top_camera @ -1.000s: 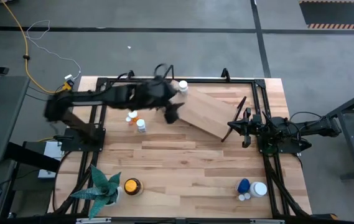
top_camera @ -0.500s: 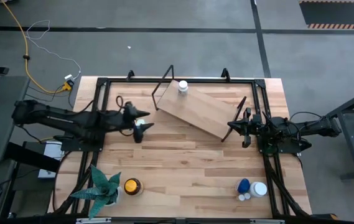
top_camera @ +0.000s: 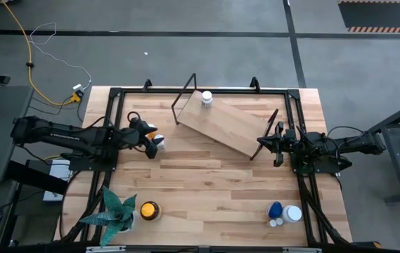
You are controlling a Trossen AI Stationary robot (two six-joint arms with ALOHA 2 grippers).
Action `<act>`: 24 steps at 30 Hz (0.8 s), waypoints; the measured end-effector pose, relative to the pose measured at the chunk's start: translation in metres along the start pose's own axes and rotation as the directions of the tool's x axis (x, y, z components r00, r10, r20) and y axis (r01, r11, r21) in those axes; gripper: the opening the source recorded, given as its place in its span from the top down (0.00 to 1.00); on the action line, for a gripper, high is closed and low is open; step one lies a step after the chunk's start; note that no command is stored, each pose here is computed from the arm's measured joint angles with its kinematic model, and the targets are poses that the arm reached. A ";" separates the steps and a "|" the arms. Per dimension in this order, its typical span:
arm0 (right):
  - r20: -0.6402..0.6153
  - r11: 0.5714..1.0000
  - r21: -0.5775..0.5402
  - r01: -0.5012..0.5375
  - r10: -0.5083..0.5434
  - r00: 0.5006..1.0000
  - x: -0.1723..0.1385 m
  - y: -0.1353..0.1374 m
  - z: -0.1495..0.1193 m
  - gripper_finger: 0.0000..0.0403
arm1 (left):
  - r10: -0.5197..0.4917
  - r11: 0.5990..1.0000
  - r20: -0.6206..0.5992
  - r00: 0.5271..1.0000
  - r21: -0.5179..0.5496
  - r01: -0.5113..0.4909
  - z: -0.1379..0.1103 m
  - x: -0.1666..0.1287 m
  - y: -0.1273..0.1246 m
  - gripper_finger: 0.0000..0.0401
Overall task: Pick and place medicine bottles onto shelf by color
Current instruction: Put the top white pill bottle on the shelf
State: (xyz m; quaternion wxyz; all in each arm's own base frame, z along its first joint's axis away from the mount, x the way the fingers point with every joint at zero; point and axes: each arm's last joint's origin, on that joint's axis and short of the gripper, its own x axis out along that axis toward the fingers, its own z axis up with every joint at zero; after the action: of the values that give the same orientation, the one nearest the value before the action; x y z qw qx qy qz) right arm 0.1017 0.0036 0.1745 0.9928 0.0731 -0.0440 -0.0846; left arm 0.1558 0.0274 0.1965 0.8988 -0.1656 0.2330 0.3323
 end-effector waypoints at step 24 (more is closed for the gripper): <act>-0.001 1.000 0.000 0.000 0.000 1.000 0.000 0.000 0.000 1.00 | 0.032 0.999 -0.028 0.999 0.042 -0.031 -0.003 0.001 0.003 0.30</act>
State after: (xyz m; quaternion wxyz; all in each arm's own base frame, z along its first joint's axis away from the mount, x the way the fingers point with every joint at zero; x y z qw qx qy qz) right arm 0.1017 0.0036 0.1743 0.9928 0.0730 -0.0436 -0.0846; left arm 0.1536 0.0289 0.1933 0.8934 -0.1481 0.2550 0.3390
